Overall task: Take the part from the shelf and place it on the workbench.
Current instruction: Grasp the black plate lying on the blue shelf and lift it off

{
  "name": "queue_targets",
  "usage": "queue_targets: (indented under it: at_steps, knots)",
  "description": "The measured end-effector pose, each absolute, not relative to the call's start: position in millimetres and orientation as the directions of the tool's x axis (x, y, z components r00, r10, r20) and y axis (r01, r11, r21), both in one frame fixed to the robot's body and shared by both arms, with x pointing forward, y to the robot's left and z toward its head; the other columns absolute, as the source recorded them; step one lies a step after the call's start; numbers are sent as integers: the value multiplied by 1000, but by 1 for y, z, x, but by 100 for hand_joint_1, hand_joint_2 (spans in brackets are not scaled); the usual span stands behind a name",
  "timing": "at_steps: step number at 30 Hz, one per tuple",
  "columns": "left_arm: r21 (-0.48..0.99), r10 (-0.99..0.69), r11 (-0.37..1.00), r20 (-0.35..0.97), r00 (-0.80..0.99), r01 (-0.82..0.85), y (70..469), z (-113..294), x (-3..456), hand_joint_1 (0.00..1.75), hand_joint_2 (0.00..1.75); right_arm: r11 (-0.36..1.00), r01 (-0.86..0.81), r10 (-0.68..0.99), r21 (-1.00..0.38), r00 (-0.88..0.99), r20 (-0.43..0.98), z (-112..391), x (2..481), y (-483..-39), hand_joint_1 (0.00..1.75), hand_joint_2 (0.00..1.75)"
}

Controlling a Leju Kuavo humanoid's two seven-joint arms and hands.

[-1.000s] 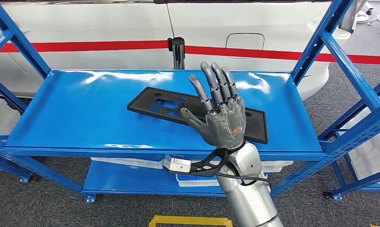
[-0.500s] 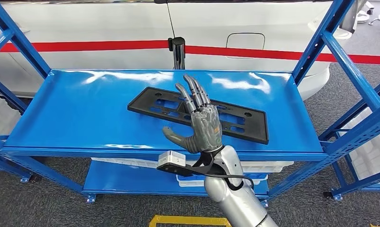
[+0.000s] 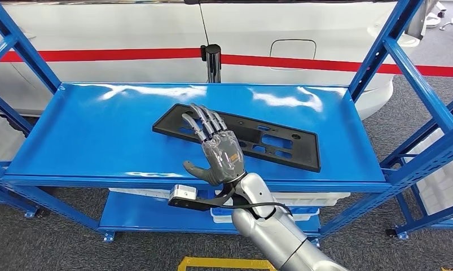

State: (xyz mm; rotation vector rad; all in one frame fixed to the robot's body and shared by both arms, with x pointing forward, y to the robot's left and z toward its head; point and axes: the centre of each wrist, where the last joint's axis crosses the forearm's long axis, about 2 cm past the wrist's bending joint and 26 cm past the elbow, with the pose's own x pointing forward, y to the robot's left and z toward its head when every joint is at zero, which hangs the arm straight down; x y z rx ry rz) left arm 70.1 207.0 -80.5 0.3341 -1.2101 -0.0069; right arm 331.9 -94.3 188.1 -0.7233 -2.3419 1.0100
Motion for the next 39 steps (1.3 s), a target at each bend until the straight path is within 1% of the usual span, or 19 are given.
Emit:
queue_targets:
  at_steps: [5,10,13,17,19,28,35,39]
  knots:
    - [255,-181,952,916,359,-171,207,-81,70,0,0,565,280,645,-776,-737,204,184,333,-92,0,175]
    - [240,-175,958,921,349,-154,207,-80,73,0,0,484,366,710,-795,-695,113,177,337,-90,0,175]
    - [231,-169,961,925,341,-149,207,-80,77,0,0,407,412,749,-816,-661,40,173,339,-86,0,175]
    - [223,-163,964,927,338,-147,208,-80,81,0,0,249,509,806,-824,-581,-115,169,343,-83,0,175]
    - [217,-159,965,928,337,-144,208,-80,82,0,0,188,525,833,-830,-533,-149,165,349,-86,0,175]
    - [202,-151,971,931,332,-126,209,-80,89,0,0,15,497,923,-868,-341,-179,151,376,-111,0,175]
    - [190,-139,974,932,334,-126,211,-81,93,0,0,-172,393,957,-904,-152,-248,150,399,-132,0,175]
    - [191,-138,973,932,336,-128,211,-81,94,0,0,-212,378,953,-901,-123,-276,152,406,-142,0,175]
